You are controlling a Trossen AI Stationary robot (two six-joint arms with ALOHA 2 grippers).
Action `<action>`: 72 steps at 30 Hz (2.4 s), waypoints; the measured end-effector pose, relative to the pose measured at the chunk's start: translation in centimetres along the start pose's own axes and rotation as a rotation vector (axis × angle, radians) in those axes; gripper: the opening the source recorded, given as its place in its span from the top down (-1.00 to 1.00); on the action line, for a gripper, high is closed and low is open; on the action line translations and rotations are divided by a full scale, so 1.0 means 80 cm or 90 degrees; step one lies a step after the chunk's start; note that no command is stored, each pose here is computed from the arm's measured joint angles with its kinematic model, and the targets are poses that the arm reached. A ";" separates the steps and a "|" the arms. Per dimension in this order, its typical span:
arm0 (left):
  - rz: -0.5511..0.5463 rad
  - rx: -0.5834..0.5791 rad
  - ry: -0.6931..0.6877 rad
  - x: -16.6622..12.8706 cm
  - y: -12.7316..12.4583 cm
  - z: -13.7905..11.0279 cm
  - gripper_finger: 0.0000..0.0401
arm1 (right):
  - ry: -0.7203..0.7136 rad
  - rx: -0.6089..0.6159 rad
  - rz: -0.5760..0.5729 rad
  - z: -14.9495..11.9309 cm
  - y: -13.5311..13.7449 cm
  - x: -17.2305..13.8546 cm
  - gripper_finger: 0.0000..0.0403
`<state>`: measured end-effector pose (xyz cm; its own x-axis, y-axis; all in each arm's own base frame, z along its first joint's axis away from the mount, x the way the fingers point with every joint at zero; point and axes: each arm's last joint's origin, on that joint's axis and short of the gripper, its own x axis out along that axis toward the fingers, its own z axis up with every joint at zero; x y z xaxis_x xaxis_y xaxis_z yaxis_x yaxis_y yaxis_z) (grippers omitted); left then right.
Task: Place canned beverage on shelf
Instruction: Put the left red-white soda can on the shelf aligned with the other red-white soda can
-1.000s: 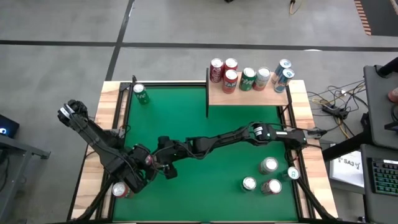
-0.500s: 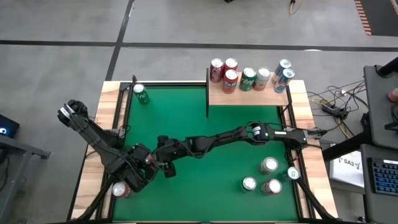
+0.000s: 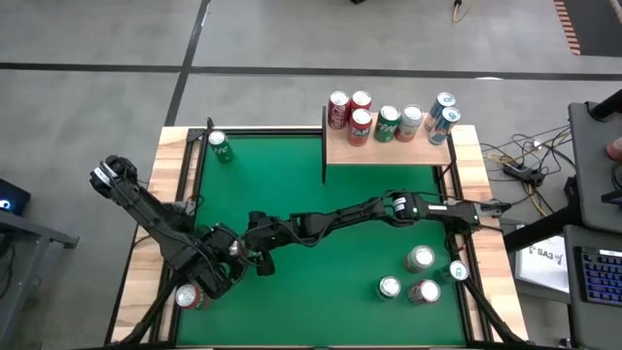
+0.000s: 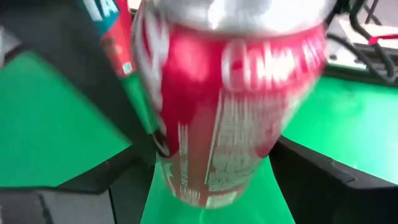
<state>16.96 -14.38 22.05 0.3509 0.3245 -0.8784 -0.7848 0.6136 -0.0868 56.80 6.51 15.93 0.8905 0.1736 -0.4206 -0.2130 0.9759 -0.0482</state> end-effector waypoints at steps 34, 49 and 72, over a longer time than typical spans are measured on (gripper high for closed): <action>0.001 0.136 -0.002 -0.042 0.007 -0.013 -0.84 | 0.181 0.085 -0.010 -0.025 -0.024 -0.012 -0.70; 0.049 0.209 0.011 -0.052 0.025 -0.027 -0.84 | 0.031 0.083 -0.016 0.024 -0.025 -0.020 -0.77; -0.003 0.188 -0.041 -0.051 0.015 -0.028 -0.84 | -0.006 0.082 -0.017 0.028 -0.029 -0.021 -0.39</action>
<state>13.43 -16.55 24.45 0.3928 0.3603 -0.8461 -0.6039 0.7949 0.0582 56.72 4.22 18.80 0.8987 0.1486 -0.4127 -0.1366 0.9889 0.0586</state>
